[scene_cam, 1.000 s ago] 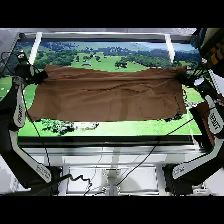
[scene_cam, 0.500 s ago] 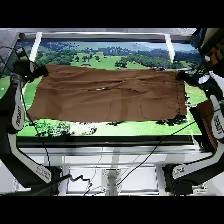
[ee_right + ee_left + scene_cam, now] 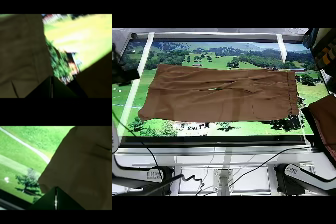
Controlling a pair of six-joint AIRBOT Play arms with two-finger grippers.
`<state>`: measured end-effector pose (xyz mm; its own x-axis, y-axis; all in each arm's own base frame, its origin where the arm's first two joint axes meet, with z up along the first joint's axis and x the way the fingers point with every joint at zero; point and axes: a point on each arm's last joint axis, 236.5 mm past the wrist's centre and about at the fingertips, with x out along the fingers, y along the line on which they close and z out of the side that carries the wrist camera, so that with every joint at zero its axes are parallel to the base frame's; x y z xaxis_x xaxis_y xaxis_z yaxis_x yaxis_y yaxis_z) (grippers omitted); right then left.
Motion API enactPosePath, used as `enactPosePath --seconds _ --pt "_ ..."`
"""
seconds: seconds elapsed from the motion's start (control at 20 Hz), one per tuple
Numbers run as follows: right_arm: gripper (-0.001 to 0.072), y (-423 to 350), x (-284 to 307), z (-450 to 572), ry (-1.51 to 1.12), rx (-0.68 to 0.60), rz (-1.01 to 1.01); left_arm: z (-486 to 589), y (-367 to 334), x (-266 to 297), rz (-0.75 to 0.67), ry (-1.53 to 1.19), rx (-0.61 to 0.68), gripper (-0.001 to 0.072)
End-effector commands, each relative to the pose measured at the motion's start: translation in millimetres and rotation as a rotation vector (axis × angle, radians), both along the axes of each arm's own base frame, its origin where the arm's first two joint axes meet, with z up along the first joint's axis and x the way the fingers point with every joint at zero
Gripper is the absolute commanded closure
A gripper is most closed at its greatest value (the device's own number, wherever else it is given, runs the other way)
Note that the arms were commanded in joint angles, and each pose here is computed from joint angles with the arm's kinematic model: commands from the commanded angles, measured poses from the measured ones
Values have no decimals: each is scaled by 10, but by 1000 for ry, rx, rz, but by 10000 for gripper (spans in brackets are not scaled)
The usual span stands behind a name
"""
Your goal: Fold the clothes and pants, and hang the long-sleeved shirts on hangers.
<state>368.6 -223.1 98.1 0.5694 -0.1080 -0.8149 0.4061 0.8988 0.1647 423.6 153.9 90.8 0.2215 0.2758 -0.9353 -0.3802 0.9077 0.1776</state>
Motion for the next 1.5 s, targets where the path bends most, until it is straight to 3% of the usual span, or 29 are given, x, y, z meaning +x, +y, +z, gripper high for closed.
enactPosePath --seconds 0.0,0.2,0.25,0.35,0.4,0.5,0.55,0.85,1.25,1.3,1.45 --pt "683 101 -897 -180 77 185 -137 244 -6 -481 -24 -35 -101 696" --pt "681 699 -1079 -708 -31 438 -202 -28 162 -825 -25 -232 -198 695" --pt "652 868 -1073 -843 -30 492 -201 -136 188 -850 20 -297 -241 694" --pt "144 1113 -1105 -1111 13 551 -191 -384 154 -886 177 -404 -403 690" --pt "126 1151 -1115 -1211 25 558 -200 -519 165 -931 224 -407 -442 615" --pt "126 1072 -1051 -1332 6 564 -276 -773 182 -1044 267 -365 -471 236" --pt "126 1043 -991 -1362 -13 578 -304 -854 169 -1063 267 -346 -482 81" --pt "126 1005 -614 -1787 -36 710 -427 -887 286 -990 286 -377 -452 66" --pt "130 973 -61 -1997 -145 601 -537 -1013 387 -946 308 -376 -439 66" --pt "146 945 -45 -1995 -154 585 -545 -1067 376 -953 314 -361 -451 65" --pt "373 869 -39 -1993 -169 557 -562 -1178 349 -971 339 -332 -481 66"
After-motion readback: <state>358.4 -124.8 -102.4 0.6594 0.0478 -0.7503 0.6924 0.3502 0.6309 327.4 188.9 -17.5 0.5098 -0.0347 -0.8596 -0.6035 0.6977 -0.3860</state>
